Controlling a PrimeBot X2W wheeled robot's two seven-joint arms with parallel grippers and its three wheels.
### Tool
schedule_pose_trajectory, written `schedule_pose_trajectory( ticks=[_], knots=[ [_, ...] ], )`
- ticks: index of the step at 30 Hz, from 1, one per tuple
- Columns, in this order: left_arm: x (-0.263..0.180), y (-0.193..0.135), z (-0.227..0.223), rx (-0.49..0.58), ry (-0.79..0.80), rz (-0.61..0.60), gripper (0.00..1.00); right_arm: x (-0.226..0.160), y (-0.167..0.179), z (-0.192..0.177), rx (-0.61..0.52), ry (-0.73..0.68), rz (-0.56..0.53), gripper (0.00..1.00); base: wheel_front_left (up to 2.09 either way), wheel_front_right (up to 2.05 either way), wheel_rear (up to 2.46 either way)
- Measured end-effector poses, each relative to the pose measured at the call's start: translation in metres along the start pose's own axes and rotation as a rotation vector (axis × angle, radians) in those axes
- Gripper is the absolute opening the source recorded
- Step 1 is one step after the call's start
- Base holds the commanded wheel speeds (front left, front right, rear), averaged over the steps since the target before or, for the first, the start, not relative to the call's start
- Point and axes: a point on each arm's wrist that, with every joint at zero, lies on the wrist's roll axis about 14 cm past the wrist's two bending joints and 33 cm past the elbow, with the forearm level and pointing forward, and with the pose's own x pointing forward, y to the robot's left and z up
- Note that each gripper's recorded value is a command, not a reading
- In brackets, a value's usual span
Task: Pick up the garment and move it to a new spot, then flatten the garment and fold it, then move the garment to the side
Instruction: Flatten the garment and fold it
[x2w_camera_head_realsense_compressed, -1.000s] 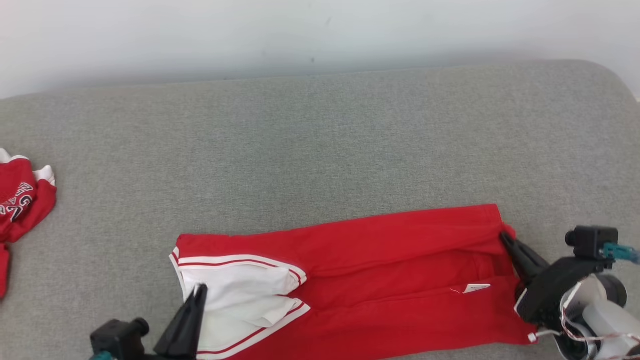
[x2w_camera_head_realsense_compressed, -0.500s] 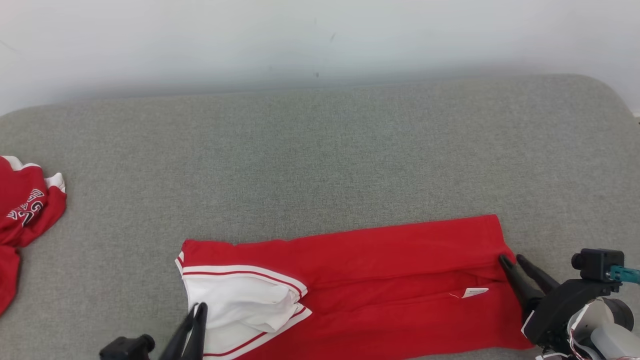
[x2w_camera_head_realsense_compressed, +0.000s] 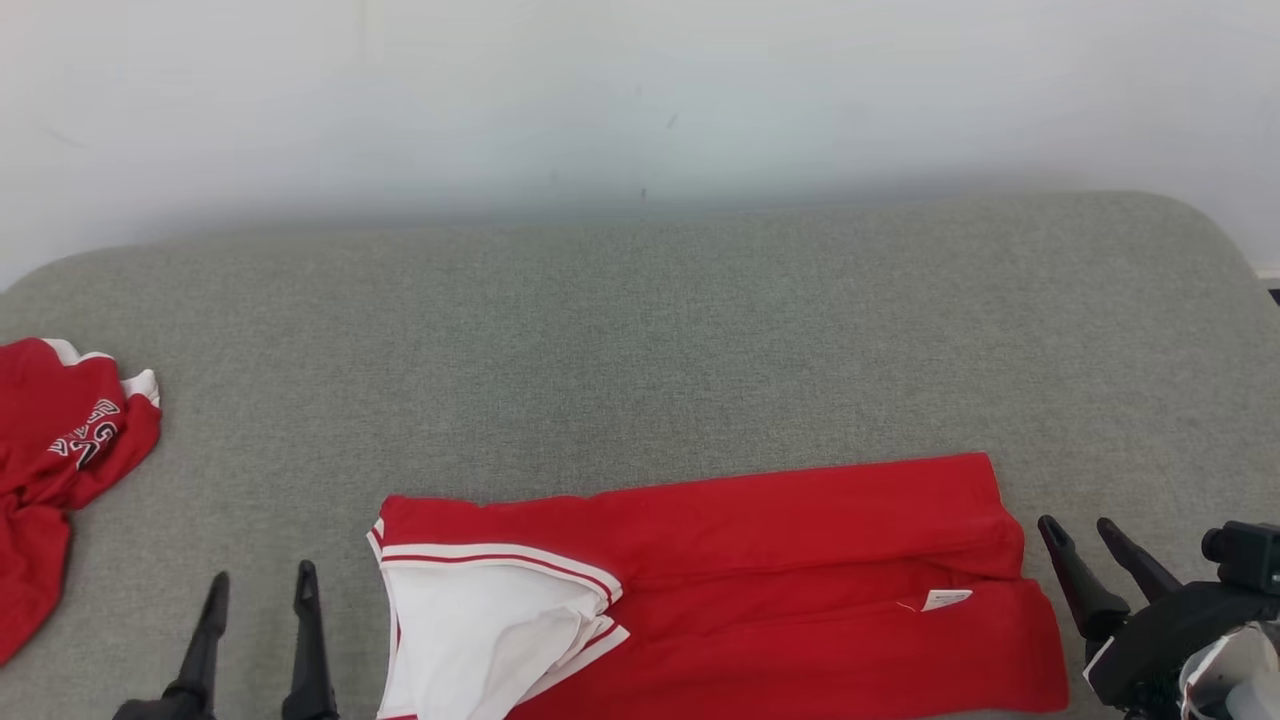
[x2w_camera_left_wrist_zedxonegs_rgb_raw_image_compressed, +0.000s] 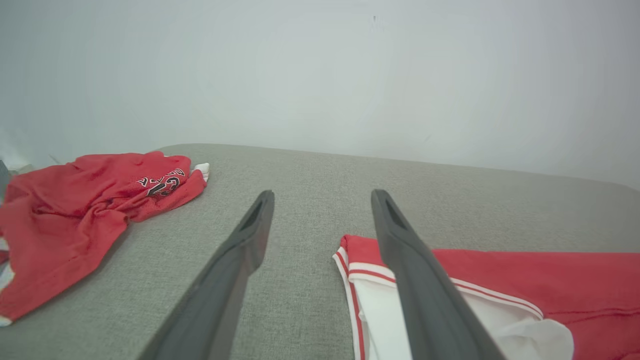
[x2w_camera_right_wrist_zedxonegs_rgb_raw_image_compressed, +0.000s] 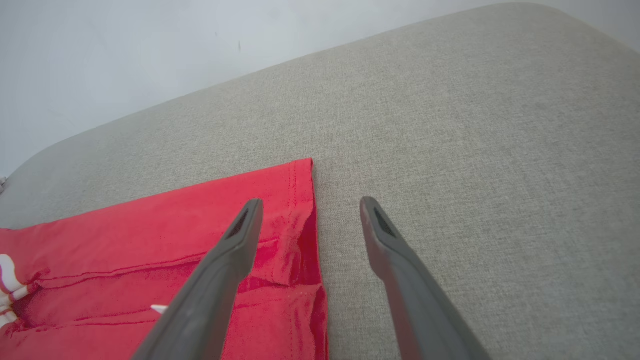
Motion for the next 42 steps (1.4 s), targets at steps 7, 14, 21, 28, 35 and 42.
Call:
schedule_pose_trajectory(
  ticks=[7,14,21,28,35,42],
  knots=[
    [-0.010,0.020,0.005,0.087,-0.022,0.070,1.00,0.019,0.011,-0.009,-0.026,0.051,-0.011,1.00,0.00,0.00,0.00],
    [-0.017,0.027,-0.002,0.085,-0.005,0.100,1.00,0.031,0.012,-0.040,-0.027,0.154,-0.048,1.00,0.00,0.00,0.00],
    [-0.021,0.034,-0.002,0.088,-0.005,0.120,1.00,0.028,0.007,-0.060,-0.028,0.217,-0.076,1.00,0.00,0.00,0.00],
    [-0.020,0.037,-0.005,0.084,0.003,0.126,1.00,0.030,0.018,-0.065,-0.004,0.223,-0.057,0.00,0.00,0.00,0.00],
    [-0.019,0.034,-0.007,0.086,0.006,0.114,1.00,0.029,0.003,-0.047,0.002,0.163,-0.093,0.00,0.00,0.00,0.00],
    [-0.022,0.035,-0.004,0.116,-0.004,0.114,1.00,0.001,-0.073,0.001,-0.056,0.066,-0.259,0.00,0.00,0.00,0.00]
  ],
)
